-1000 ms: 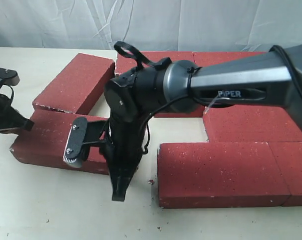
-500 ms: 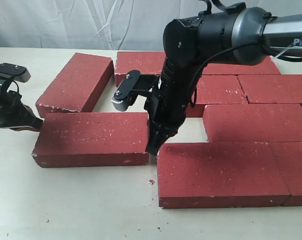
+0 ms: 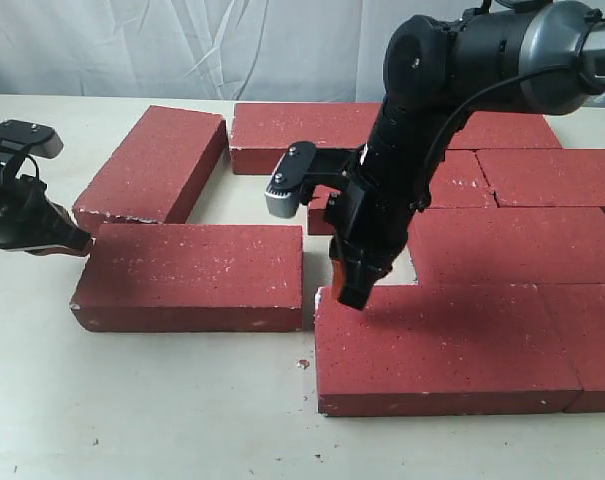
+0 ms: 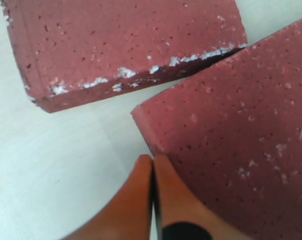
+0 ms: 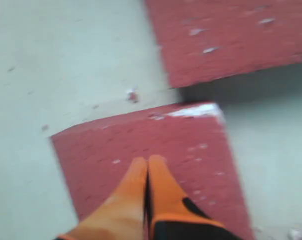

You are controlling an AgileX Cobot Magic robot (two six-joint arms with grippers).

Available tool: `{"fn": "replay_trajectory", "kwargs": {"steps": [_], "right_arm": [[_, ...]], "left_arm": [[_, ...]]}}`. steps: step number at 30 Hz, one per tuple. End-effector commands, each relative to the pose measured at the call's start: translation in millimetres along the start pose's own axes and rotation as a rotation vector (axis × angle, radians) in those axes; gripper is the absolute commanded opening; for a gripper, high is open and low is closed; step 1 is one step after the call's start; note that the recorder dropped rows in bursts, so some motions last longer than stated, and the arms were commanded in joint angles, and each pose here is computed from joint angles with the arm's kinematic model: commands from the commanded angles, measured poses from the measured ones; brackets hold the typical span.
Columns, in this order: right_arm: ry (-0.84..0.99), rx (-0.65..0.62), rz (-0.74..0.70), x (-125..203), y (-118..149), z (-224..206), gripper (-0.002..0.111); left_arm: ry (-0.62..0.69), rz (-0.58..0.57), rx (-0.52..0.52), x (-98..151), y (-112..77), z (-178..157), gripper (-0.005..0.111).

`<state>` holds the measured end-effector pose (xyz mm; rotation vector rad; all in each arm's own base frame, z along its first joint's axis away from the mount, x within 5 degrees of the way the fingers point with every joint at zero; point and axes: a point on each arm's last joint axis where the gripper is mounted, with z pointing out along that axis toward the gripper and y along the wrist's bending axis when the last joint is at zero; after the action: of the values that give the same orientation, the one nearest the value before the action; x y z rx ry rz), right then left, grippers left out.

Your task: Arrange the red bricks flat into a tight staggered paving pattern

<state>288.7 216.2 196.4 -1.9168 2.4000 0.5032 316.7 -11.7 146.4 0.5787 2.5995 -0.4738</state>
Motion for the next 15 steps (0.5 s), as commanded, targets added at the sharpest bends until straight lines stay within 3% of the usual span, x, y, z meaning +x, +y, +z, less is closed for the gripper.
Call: {"fn": "replay_trajectory", "kwargs": {"steps": [1,7,15], "right_arm": [[-0.033,-0.059,-0.064,-0.1,8.7,-2.8,-0.001],[-0.205,-0.051,-0.118,-29.6,23.8,2.3,-0.001],[-0.214,0.041,-0.189,-53.6,31.6,31.8,-0.001]], "left_arm": [[-0.015,-0.019,-0.043,-8.7,-5.0,-22.8,0.000],[0.014,-0.065,-0.121,-3.9,-0.1,-25.7,0.000],[0.045,-0.135,-0.135,5.3,10.8,-2.4,0.000]]}}
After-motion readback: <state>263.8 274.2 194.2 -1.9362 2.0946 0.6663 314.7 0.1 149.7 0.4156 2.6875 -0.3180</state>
